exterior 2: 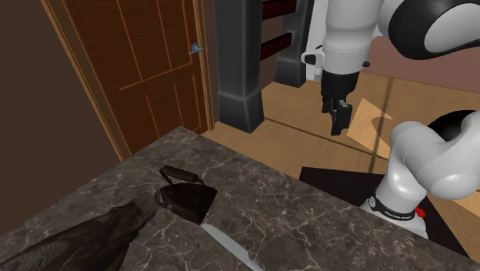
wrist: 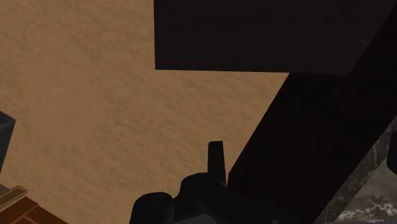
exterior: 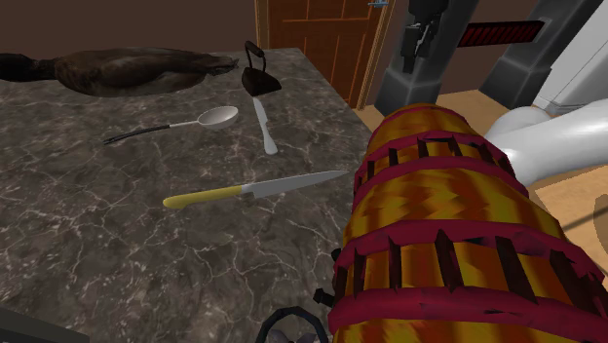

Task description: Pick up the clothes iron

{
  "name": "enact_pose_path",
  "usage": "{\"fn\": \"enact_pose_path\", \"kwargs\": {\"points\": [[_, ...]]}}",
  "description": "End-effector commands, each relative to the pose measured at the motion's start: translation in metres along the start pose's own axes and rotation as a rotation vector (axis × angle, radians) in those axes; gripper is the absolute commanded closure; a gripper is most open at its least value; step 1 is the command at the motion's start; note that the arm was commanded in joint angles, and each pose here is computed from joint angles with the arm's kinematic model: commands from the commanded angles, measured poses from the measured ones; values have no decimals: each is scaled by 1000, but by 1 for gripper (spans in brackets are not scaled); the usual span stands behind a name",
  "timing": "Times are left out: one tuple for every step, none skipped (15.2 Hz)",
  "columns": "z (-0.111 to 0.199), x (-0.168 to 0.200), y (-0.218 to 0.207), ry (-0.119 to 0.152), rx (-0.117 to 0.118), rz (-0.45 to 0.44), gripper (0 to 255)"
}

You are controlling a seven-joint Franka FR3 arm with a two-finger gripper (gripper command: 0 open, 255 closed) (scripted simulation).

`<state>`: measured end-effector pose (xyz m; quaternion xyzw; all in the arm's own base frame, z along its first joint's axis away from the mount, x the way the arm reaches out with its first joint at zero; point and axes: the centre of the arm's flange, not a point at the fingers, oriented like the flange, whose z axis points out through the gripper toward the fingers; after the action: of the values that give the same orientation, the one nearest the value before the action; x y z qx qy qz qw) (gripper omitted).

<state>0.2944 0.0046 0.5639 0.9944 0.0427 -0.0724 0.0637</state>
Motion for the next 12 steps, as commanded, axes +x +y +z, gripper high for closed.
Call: {"fn": "enact_pose_path", "kwargs": {"points": [[0, 0, 0, 0, 0, 0, 0], [-2, 11, -6, 2, 3, 0, 0], [-4, 22, -12, 4, 6, 1, 0], [-6, 33, -19, 7, 9, 1, 0], [-8, 43, -25, 9, 12, 1, 0], [-10, 54, -31, 11, 14, 2, 0], [-12, 65, -37, 13, 17, 2, 0], [-14, 76, -44, 15, 20, 2, 0], [-17, 87, -50, 17, 23, 3, 0], [-19, 98, -56, 20, 26, 3, 0], [-21, 109, -62, 22, 29, 3, 0], [-24, 119, -68, 24, 32, 4, 0]]}}
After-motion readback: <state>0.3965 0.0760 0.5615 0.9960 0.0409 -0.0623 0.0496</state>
